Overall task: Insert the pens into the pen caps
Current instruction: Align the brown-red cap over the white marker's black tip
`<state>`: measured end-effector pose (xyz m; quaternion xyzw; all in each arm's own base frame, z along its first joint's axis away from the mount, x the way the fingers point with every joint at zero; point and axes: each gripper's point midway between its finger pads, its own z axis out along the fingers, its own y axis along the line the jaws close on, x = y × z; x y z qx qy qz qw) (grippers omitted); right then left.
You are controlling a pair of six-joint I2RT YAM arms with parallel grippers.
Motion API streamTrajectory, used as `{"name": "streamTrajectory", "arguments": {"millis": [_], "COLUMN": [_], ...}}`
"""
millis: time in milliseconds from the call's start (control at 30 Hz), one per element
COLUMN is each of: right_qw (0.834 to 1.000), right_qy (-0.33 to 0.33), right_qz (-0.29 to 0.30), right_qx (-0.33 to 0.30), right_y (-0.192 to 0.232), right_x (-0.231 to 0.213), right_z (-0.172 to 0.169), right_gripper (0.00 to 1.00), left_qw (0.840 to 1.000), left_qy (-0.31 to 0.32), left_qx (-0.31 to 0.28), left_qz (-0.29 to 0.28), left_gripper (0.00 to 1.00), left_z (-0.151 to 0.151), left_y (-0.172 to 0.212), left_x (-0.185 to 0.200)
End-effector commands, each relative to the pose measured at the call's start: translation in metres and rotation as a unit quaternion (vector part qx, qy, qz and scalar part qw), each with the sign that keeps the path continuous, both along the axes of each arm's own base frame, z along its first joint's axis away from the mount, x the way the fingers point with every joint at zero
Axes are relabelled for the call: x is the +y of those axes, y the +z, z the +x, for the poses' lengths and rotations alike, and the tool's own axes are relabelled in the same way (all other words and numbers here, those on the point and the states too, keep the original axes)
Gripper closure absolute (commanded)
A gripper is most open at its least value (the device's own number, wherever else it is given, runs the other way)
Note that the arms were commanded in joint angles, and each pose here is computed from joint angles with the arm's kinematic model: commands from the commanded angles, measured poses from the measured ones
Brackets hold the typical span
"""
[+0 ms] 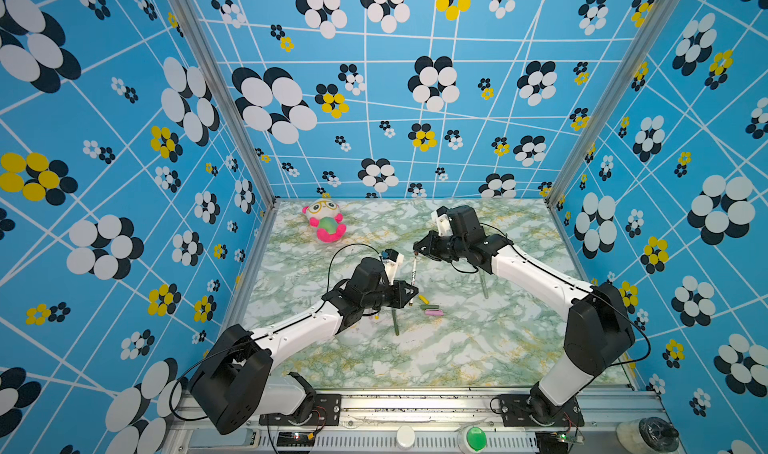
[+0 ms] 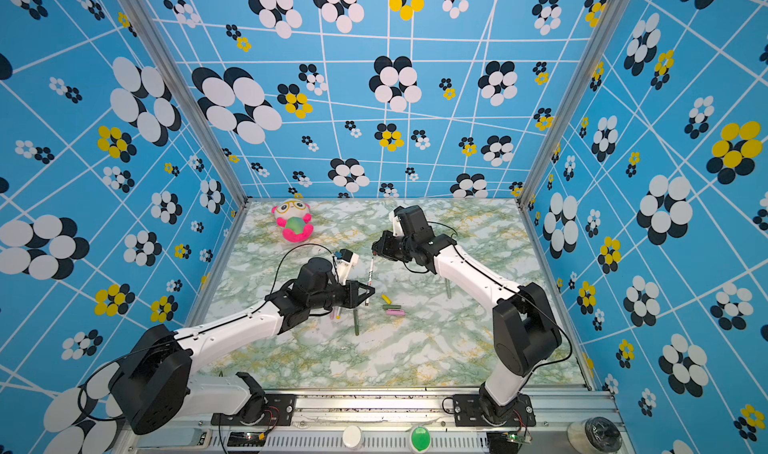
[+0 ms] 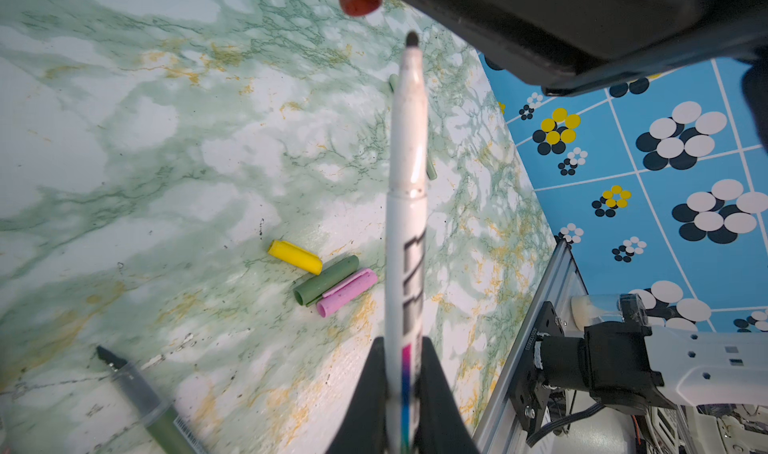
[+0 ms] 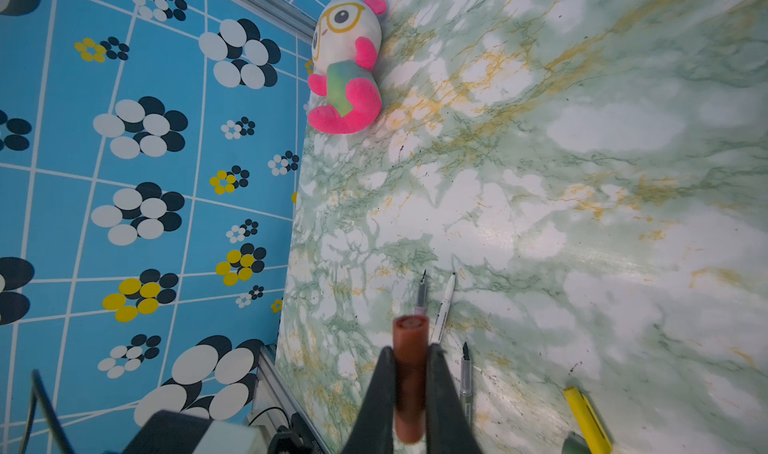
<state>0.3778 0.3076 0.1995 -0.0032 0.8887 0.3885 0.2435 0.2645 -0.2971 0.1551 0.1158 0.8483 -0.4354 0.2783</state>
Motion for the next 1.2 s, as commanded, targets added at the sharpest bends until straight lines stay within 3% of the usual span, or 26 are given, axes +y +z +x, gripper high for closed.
{"name": "streamTrajectory", "arguments": {"millis": [0,1167], "right_qw": [1.000,0.999], "right_qy": [0.001,0.011], "right_qz": [0.024,0.027], "right_qx": [-0.012,-0.023], "right_y": [0.0167,0.0242], "right_x": [0.0017,-0.0013], "right_z": [-0.0005,-0.0100], "right_gripper": [0.91,0.91], "left_qw": [1.000,1.000], "left_qy": [0.000,0.004], "left_qx": [-0.018,-0.020], "left_qz": [-0.008,-0.005], "left_gripper": [1.00,1.00], "left_z": [0.0063,0.0080], "left_y": [0.0102,0.0092], "left_x": [-0.0058,-0.0053]}}
